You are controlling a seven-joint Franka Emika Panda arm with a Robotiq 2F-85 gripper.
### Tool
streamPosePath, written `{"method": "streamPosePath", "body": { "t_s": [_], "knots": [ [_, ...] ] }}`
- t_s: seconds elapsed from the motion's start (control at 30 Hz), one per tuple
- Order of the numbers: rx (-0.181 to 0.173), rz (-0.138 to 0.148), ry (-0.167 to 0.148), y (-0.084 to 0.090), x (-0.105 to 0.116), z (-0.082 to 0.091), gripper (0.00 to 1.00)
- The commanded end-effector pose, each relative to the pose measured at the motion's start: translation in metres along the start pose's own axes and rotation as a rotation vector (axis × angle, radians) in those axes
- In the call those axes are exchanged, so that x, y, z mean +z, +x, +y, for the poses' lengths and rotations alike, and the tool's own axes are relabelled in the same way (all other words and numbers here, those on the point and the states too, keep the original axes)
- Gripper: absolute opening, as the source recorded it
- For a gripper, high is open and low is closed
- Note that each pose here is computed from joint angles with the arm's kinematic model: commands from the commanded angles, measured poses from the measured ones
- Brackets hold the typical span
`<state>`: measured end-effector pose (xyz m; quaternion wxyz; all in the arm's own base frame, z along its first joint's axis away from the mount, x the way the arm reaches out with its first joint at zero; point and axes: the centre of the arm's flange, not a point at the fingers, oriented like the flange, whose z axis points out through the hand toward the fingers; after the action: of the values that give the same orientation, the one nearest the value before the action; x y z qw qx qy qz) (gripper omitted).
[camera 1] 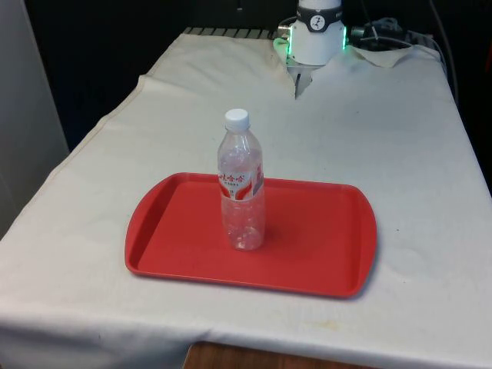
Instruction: Place the bottle upright on the tray.
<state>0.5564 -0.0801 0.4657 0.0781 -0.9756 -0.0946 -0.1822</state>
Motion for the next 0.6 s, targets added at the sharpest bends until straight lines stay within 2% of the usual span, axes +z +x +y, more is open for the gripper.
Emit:
{"method": "streamPosePath", "body": {
  "t_s": [0.0, 0.57],
  "knots": [
    [0.005, -0.003, 0.007, -0.002, -0.003, -0.002, 1.00],
    [0.038, -0.031, 0.053, -0.019, -0.023, -0.006, 1.00]
  ]
}}
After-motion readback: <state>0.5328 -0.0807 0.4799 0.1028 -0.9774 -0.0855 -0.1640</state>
